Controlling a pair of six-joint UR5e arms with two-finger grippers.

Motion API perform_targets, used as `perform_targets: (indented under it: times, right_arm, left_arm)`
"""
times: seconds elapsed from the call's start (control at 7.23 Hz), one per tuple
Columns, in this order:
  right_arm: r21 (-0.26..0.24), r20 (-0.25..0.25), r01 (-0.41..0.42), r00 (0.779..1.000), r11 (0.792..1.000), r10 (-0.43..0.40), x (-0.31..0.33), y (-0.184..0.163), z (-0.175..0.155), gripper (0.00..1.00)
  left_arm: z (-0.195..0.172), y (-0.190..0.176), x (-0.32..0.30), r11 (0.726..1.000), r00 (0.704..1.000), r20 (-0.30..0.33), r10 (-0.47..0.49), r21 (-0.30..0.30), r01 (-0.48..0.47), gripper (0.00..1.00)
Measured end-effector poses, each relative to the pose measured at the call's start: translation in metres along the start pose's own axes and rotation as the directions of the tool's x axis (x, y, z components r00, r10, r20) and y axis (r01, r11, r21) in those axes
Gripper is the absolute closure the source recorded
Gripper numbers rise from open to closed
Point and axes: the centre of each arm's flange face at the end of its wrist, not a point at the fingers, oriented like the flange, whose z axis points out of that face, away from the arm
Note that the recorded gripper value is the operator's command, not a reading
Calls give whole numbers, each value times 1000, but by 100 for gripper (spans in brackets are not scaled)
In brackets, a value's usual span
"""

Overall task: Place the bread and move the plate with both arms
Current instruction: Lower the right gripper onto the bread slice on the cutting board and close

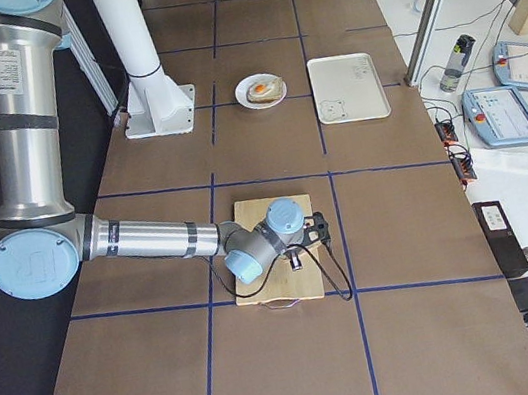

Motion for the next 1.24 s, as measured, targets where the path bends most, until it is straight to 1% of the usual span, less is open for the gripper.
perform_targets:
  times: [1.11,1.24]
  right_arm:
    - [-2,-7,-4,1000,1000,4,1,1,1,75]
    - [-2,-7,-4,1000,1000,4,1,1,1,93]
  left_arm:
    - [-2,-1,1,1000,1000,0,3,3,-3,0]
    - [-2,-1,1,1000,1000,1,3,4,-3,0]
